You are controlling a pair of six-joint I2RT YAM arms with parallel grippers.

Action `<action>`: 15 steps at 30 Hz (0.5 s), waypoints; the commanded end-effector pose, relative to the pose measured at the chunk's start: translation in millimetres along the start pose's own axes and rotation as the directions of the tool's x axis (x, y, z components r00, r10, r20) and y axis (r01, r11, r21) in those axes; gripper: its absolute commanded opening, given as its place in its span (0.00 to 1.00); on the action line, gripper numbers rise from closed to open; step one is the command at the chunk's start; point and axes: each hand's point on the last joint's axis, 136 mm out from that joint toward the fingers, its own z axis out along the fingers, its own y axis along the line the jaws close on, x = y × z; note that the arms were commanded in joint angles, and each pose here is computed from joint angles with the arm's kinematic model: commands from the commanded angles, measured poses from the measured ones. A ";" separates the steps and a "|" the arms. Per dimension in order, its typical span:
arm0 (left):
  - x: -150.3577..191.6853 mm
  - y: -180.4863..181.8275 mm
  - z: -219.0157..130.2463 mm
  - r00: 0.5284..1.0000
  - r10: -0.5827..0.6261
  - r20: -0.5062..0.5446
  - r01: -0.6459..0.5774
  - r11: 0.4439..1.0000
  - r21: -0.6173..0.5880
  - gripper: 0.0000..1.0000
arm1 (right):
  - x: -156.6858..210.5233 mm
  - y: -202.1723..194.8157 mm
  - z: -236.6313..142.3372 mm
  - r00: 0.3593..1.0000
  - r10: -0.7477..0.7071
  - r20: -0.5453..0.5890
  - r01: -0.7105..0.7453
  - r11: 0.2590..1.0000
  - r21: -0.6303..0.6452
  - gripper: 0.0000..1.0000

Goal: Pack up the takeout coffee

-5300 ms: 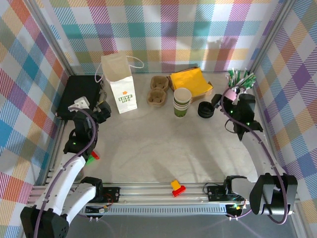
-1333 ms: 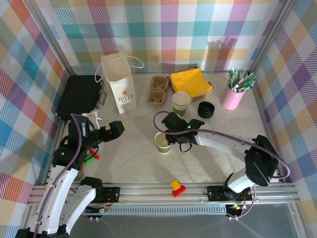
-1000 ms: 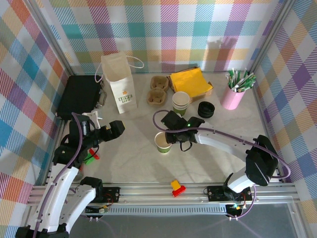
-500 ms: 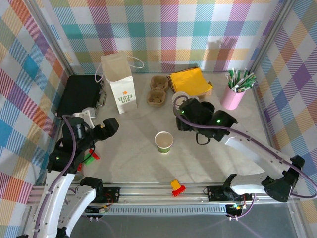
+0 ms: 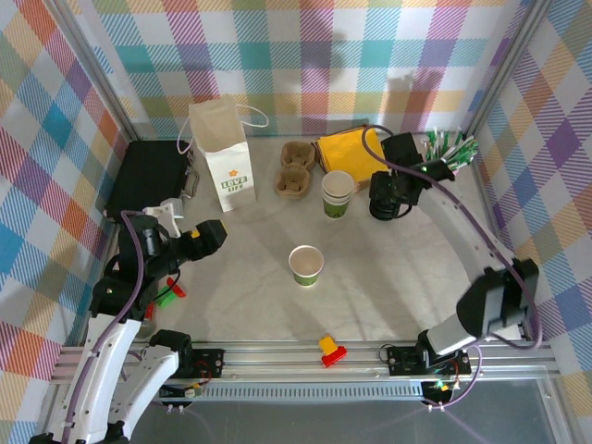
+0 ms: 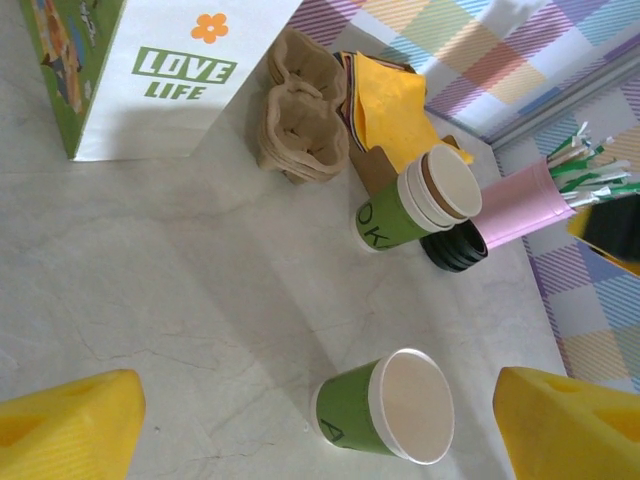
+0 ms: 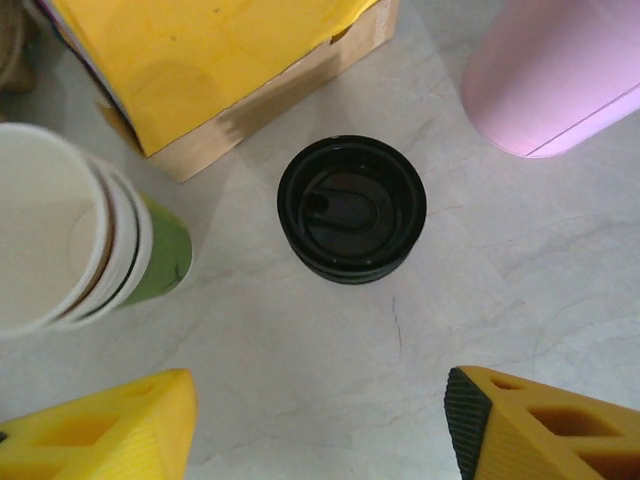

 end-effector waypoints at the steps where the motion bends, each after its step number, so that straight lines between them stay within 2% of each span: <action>1: -0.7 -9.4 0.7 1.000 0.018 0.001 -0.018 0.999 0.050 0.90 | -14.0 6.9 19.7 0.998 0.044 -0.033 -0.045 0.998 -0.034 0.67; 8: 1.0 -7.0 -3.6 1.000 0.011 0.004 -0.011 0.999 0.035 0.90 | -22.4 3.7 78.7 0.984 0.093 -0.153 -0.097 0.995 -0.016 0.58; 15: 1.7 -3.4 -10.0 1.000 0.010 0.023 -0.011 1.000 0.014 0.90 | -21.8 3.3 109.3 0.971 0.104 -0.214 -0.105 0.994 0.007 0.55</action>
